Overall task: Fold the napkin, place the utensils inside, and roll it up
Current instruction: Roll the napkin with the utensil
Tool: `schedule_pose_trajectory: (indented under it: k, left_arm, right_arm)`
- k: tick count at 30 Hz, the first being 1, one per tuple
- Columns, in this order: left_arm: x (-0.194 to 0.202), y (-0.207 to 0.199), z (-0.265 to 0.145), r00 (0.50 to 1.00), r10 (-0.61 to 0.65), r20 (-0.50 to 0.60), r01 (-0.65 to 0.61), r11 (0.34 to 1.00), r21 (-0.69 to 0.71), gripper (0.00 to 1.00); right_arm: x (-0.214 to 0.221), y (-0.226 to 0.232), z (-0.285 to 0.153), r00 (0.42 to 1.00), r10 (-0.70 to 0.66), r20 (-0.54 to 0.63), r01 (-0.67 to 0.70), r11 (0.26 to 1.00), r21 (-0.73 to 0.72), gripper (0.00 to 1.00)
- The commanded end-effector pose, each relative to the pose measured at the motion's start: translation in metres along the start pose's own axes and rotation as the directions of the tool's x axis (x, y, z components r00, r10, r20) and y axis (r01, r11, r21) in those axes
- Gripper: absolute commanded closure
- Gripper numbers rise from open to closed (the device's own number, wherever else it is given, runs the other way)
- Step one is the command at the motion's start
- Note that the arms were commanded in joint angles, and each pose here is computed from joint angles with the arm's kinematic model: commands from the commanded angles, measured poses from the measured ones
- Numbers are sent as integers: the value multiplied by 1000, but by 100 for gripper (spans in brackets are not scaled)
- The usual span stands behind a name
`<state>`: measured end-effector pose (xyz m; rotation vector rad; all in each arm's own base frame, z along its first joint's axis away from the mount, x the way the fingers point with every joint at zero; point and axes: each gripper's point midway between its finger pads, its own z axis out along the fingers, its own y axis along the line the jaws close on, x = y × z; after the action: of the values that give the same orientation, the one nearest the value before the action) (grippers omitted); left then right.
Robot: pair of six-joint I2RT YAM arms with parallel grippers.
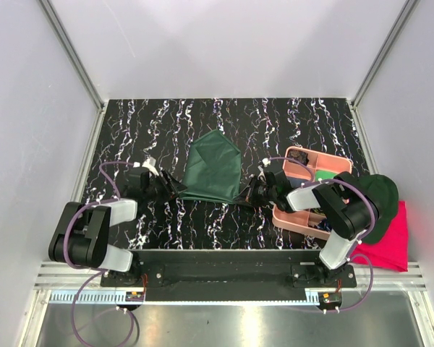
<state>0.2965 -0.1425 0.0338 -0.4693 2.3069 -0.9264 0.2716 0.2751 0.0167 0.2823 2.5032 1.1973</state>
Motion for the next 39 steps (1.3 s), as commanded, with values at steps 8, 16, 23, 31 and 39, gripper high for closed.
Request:
schedule_pose_trajectory:
  k: [8, 16, 23, 31, 39]
  left_arm:
    - [8, 14, 3, 1000, -5, -18, 4, 999, -53, 63]
    - [8, 15, 6, 999, -5, -33, 3, 998, -58, 84]
    - [3, 3, 7, 999, -4, -54, 2, 1000, -31, 100]
    - [-15, -14, -6, 998, -12, -63, 7, 997, -81, 100]
    - [-22, -29, -10, 988, -24, -154, 7, 994, -109, 100]
  right_arm:
    - [25, -38, -5, 995, 85, -57, -78, 990, 120, 100]
    - [23, -37, -5, 996, 77, -48, -71, 990, 119, 100]
    - [13, -24, -11, 1000, 6, -18, -5, 996, 88, 88]
    - [-29, 15, -48, 951, -265, 159, 249, 961, 117, 35]
    - [-61, 87, -112, 622, -646, 442, 544, 763, 350, 25]
